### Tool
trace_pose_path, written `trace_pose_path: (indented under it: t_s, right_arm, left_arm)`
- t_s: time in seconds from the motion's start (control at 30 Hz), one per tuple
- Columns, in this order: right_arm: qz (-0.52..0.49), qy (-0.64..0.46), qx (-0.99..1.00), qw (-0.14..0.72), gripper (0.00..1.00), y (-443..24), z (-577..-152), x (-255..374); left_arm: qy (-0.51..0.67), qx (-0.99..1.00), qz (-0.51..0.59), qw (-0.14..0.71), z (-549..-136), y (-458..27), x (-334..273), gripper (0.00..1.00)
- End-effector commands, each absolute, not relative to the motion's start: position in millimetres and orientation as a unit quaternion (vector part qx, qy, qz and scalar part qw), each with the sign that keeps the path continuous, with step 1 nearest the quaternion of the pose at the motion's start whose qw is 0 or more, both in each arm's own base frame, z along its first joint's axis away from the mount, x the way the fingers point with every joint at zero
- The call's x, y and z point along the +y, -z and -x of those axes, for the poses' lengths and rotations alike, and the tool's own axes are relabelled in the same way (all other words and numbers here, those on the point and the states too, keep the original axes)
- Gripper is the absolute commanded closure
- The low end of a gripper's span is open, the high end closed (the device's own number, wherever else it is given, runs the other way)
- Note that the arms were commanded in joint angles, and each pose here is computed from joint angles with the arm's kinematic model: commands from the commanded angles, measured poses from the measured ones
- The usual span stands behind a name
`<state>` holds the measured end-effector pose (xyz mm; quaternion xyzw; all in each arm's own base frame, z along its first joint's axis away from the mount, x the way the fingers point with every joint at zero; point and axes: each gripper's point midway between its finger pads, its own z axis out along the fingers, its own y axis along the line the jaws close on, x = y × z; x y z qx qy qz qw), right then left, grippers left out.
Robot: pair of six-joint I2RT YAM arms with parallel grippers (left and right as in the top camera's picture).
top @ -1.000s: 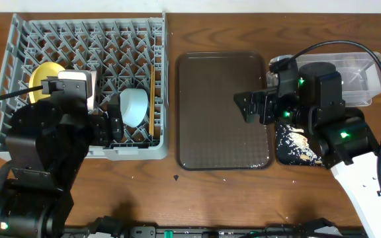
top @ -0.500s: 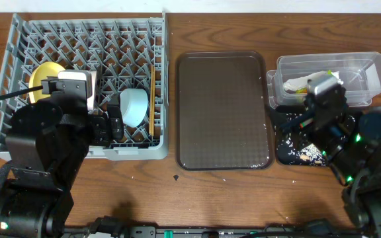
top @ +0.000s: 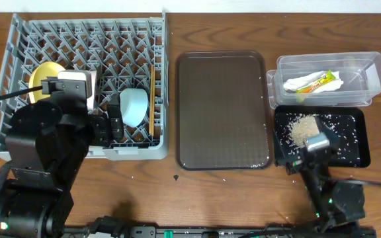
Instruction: Sort waste into correct bins and load items into the dishwasher
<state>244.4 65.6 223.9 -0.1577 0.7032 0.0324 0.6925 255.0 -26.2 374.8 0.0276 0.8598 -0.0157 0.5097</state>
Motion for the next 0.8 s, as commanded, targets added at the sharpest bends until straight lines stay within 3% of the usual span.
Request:
trace_pose_path:
  t_s: [0.0,0.77]
  right_arm:
    - [0.140,-0.004,0.704,0.696,0.01,-196.3,-242.6,52.8]
    - [0.139,0.000,0.719,0.681,0.01,-156.9,-241.2,50.2]
  left_arm:
    - [0.018,0.859,-0.024,0.512,-254.7,-376.5,-26.3,0.07]
    - [0.018,0.859,-0.024,0.512,-254.7,-376.5,-26.3,0.07]
